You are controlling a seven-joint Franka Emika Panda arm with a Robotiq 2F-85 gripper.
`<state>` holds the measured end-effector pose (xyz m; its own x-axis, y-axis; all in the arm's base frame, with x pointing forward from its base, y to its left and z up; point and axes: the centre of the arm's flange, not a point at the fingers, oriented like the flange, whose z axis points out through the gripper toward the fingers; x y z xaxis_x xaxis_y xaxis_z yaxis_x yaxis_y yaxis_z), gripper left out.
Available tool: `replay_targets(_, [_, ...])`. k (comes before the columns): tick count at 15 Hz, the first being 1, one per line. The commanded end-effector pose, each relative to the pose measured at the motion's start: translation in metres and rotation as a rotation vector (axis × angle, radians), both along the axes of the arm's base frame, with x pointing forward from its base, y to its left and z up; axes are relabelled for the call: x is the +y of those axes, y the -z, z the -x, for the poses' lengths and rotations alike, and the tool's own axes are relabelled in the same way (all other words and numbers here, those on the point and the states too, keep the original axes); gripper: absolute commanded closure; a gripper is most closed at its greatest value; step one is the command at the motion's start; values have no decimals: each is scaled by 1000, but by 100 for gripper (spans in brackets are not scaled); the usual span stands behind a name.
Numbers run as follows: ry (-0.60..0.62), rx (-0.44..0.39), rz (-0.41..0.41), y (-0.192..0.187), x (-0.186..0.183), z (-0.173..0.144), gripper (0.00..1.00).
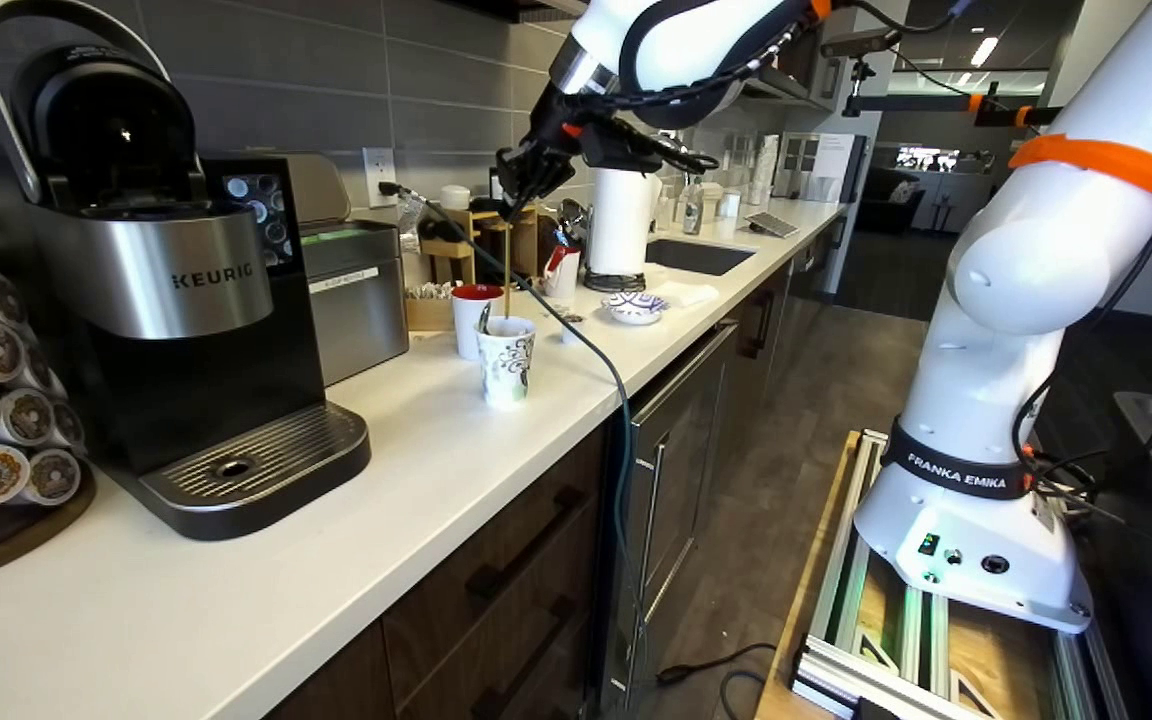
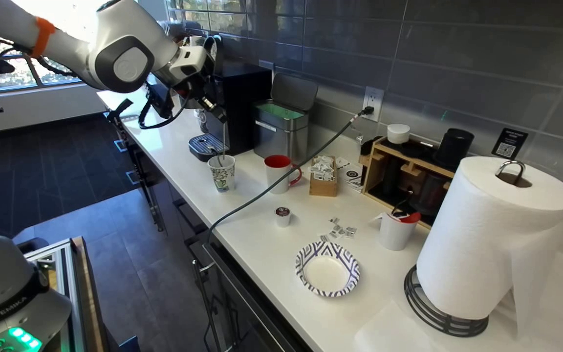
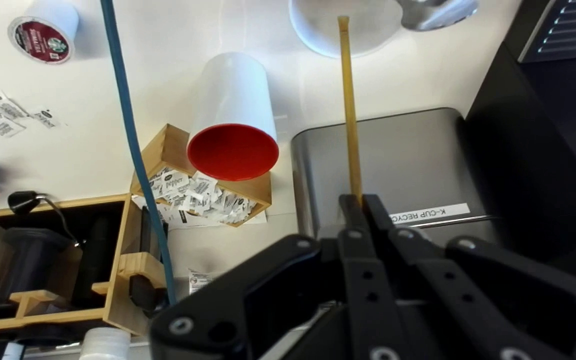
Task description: Put the chopstick in the left cup
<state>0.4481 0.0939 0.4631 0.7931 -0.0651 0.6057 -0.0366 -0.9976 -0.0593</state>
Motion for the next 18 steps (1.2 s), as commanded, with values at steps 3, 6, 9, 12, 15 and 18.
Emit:
replay_targets(3, [1,25,-27,9,3,-3,95])
replay_targets(6, [5,18,-26,13,6,-6,99])
replay_targets(9, [7,-7,26,22,16,-15,99])
replay_targets(12, [-11,-16,42,30,25,-23,99])
replay_targets(15, [-34,6,71,42,37,-31,99])
replay_targets(18, [-61,21,105,58,44,-39,99])
